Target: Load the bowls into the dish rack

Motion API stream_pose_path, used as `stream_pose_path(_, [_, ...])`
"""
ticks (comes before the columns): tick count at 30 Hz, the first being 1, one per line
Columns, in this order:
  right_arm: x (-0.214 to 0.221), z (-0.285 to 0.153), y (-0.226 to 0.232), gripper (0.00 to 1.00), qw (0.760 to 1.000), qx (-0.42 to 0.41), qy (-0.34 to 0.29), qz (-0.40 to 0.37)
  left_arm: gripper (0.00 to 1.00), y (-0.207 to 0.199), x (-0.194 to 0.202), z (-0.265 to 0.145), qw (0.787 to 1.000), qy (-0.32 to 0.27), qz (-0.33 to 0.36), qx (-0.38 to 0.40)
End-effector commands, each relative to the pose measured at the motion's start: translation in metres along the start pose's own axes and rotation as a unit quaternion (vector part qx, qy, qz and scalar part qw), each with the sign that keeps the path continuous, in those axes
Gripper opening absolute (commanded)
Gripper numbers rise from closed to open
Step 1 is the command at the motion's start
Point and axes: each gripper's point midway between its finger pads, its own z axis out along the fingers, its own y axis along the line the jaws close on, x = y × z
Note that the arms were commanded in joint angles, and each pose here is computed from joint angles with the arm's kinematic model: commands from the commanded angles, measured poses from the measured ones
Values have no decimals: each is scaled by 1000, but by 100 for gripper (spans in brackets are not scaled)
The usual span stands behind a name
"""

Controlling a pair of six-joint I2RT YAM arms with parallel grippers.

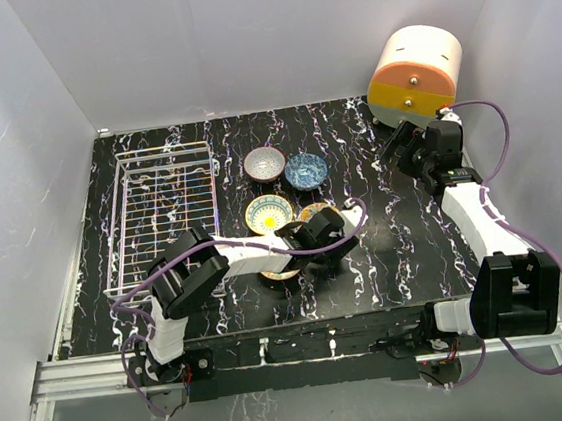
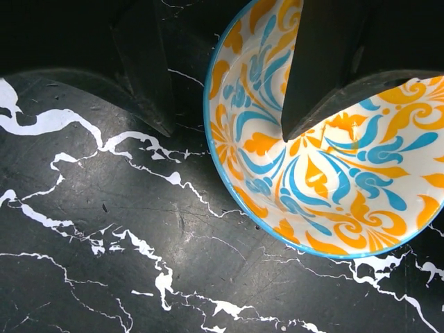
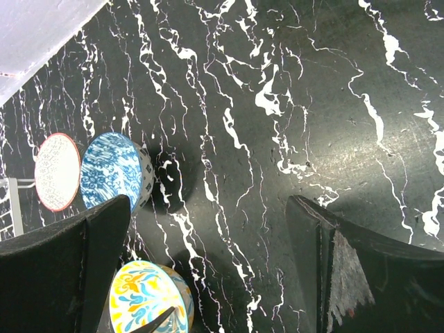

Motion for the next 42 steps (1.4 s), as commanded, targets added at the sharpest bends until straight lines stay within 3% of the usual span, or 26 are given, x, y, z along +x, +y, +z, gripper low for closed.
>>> stream_pose_path(1, [-15, 1, 6, 97, 999, -15, -30, 2, 62, -2, -9, 0, 1000, -7, -11, 13])
stream_pose_path(3, [-16, 0, 5, 97, 999, -15, -30, 3, 73, -3, -7, 2, 1000, -5, -13, 14])
stream_pose_path(6, [-16, 0, 5, 97, 999, -14, -31, 3, 72, -6, -1, 7, 1000, 0, -16, 19])
stream_pose_path(10, [-16, 0, 5, 97, 999, -15, -30, 3, 55, -6, 4, 12, 1000, 4, -19, 22])
stream_pose_path(13, [-15, 0, 5, 96, 999, -16, -29, 3, 36, -3, 5, 15, 1000, 6, -20, 17])
stream_pose_path(15, [-16, -1, 4, 96, 999, -15, -30, 3, 29, 0, 6, 17, 1000, 8, -19, 14])
stream_pose_path(19, [-15, -1, 3, 96, 999, -14, -30, 4, 0, 6, 7, 19, 1000, 12, -24, 1])
stream_pose_path(25, [-14, -1, 0, 96, 999, -9, -31, 6, 0, 7, 8, 19, 1000, 14, -26, 0])
stream_pose_path(29, [-17, -4, -3, 96, 999, 2, -36, 6, 0, 10, -15, 6, 999, -14, -38, 2])
stream_pose_path(36, [-24, -10, -6, 96, 999, 15, -48, 5, 0, 42, -106, -69, 987, -140, -78, -19])
stream_pose_path(42, [-24, -13, -5, 96, 999, 13, -49, 9, 0, 81, -160, -149, 961, -240, -138, -18])
